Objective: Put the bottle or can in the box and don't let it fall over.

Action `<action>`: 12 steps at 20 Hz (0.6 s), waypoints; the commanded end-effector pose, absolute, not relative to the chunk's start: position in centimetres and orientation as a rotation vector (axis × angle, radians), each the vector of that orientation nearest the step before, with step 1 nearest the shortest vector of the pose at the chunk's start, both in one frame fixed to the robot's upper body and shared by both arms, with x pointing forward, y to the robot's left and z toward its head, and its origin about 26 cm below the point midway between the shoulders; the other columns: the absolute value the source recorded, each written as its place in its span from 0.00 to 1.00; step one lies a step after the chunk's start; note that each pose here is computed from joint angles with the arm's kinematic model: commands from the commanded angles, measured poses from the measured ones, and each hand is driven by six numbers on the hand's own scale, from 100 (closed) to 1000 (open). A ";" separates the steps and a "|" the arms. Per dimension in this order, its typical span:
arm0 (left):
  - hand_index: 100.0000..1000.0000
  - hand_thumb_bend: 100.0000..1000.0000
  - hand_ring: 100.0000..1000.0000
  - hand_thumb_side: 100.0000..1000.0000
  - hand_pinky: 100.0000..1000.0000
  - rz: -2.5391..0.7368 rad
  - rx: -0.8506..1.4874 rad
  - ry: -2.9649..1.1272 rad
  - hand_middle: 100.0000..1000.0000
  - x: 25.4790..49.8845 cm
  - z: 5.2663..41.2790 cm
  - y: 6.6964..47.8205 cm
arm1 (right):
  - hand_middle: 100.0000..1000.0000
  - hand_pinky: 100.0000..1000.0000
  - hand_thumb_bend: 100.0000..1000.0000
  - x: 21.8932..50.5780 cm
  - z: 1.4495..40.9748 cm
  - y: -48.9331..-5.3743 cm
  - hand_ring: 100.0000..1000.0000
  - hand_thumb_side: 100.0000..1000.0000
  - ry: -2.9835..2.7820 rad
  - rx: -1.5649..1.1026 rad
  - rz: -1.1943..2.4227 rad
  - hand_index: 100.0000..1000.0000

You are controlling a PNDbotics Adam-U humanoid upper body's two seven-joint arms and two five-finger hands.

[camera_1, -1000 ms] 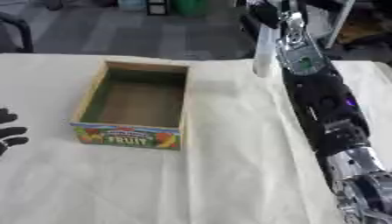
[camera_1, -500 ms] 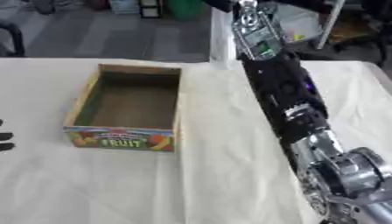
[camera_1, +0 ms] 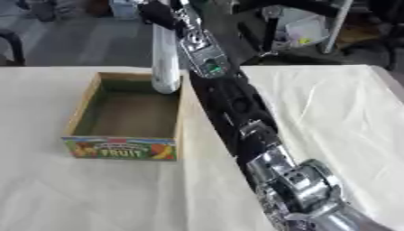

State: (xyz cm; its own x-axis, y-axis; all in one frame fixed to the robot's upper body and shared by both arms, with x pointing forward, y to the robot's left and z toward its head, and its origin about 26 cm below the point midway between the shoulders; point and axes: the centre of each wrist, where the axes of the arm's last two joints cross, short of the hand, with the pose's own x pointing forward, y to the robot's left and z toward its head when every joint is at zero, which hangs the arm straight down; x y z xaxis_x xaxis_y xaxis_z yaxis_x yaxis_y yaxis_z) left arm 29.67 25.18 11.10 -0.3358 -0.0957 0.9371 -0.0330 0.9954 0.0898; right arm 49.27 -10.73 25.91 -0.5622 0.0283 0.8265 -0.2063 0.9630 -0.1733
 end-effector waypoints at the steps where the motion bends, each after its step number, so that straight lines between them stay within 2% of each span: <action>1: 0.77 0.44 0.62 0.65 0.62 -0.069 0.076 -1.937 0.67 29.7 11.7 25.0 | 0.25 0.59 0.00 48.8 26.6 -9.6 0.52 0.00 -2.168 0.163 0.329 0.39; 3: 0.77 0.44 0.62 0.65 0.62 -0.068 0.075 -1.938 0.67 29.7 11.7 24.9 | 0.27 0.60 0.00 48.8 25.7 -9.5 0.54 0.00 -2.153 0.154 0.356 0.41; 6: 0.77 0.44 0.62 0.65 0.62 -0.066 0.077 -1.939 0.67 29.8 11.8 25.0 | 0.36 0.63 0.00 48.8 24.4 -9.3 0.62 0.01 -2.145 0.153 0.399 0.50; 8: 0.77 0.44 0.62 0.65 0.62 -0.066 0.076 -1.939 0.67 29.8 11.8 24.9 | 0.42 0.67 0.00 48.7 23.6 -9.2 0.70 0.09 -2.152 0.156 0.424 0.57; 12: 0.77 0.44 0.62 0.65 0.62 -0.064 0.078 -1.938 0.67 29.8 11.7 24.9 | 0.47 0.70 0.00 48.4 21.5 -8.7 0.74 0.17 -2.153 0.180 0.444 0.62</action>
State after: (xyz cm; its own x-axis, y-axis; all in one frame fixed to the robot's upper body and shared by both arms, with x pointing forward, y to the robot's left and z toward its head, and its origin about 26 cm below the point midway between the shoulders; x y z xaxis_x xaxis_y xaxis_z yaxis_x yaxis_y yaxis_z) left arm 29.70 25.04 11.07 -0.3370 -0.0892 0.9372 -0.0305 0.9960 0.0839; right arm 48.48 -9.16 20.38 -0.5441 0.0402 0.8381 -0.2856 0.9303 -0.2300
